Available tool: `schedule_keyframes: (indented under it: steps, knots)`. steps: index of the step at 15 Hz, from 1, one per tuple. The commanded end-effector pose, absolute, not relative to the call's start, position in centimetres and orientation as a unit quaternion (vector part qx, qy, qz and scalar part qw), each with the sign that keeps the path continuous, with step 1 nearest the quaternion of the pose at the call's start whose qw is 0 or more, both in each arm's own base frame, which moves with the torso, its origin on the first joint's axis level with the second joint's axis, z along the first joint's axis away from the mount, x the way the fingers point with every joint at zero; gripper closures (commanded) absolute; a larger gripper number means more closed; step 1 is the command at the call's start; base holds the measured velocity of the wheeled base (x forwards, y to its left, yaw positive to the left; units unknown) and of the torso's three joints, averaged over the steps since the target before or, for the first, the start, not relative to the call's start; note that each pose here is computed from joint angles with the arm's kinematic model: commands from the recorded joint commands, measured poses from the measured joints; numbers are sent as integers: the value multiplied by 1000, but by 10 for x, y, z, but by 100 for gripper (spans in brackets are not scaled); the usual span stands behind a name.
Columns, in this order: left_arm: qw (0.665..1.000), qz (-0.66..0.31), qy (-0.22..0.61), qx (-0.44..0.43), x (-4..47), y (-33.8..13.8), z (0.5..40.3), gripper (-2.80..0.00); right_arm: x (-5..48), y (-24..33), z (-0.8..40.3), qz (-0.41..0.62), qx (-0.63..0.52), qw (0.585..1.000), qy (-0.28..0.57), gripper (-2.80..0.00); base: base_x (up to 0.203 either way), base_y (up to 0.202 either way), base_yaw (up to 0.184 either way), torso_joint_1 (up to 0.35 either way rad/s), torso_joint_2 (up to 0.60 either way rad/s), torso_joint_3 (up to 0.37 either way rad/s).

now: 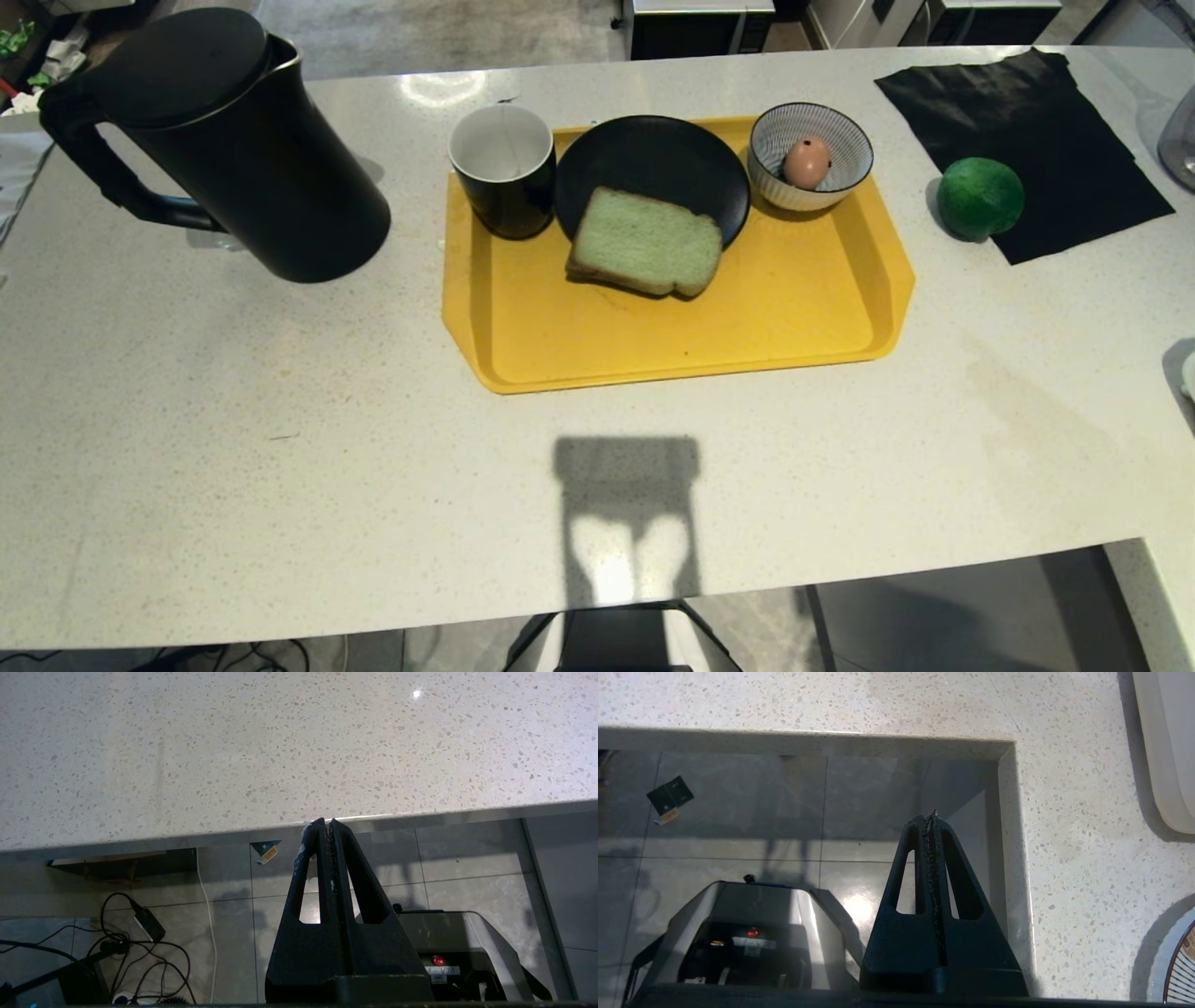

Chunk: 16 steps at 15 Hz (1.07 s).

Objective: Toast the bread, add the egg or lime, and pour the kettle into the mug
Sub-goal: Pick up the kettle

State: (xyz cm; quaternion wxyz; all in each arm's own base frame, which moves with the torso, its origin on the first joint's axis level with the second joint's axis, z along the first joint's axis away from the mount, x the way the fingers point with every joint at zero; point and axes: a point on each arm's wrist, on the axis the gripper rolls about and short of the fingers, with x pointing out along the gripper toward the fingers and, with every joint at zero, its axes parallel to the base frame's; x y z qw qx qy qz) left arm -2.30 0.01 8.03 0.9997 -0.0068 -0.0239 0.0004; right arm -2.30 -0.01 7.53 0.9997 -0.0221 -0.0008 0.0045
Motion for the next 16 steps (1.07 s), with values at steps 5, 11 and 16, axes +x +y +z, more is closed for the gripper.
schedule_keyframes:
  steps: [5,11,16]
  knots:
    - [1000,1,-17,-7,-22,0,76,0,-23,0,75,4,-18,1000,2,0,0,0,0,0,0,0]
    - [1000,1,-17,-7,-22,0,76,0,-23,0,75,3,-18,1000,2,0,0,0,0,0,0,0]
    - [1000,1,-17,-8,-22,0,76,0,-23,0,75,3,-18,1000,2,0,0,0,0,0,0,0]
